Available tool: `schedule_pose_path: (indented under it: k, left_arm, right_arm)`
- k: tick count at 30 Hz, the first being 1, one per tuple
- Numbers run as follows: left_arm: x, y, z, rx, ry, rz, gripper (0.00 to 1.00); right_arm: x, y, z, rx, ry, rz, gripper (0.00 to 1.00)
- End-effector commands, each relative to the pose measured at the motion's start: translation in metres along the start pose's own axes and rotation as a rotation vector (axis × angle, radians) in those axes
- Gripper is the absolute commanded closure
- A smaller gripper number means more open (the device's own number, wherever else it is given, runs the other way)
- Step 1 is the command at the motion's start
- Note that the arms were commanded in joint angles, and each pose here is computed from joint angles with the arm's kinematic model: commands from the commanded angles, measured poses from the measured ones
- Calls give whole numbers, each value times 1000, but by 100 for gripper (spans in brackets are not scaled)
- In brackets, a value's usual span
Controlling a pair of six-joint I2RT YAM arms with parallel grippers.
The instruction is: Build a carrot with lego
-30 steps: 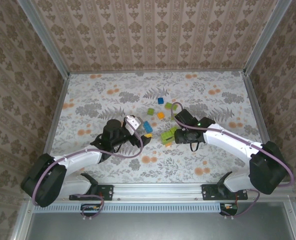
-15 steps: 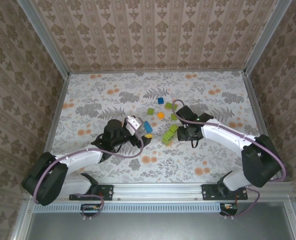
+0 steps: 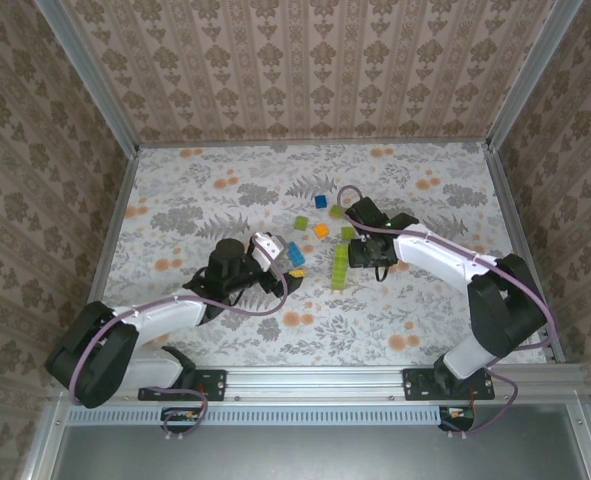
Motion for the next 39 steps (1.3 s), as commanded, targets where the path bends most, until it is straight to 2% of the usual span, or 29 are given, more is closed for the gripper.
schedule_pose_path:
  k: [1,23,39]
  left_arm:
    - [15,0,-2,-19,-41,1,0]
    - [12,1,-10,-28,-9,3,0]
    - [13,1,-11,-37,-5,4,0]
  right_arm:
    - [15,0,1,-13,-29,18,47]
    - [51,19,-16,49,-53,66,48]
    - [59,-2,-12,-17,-52,38,47]
Point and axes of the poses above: each hand's point on the last joint's axis, 136 mm out from that joint toward the fingers, its own z axis back along the fingers, its own y axis along the line the jaws close on, x = y × z, the point moved 6 cm from there along z, back along the fingers, and after that the axes turned 12 degrees about z, right-handed, at the moved point
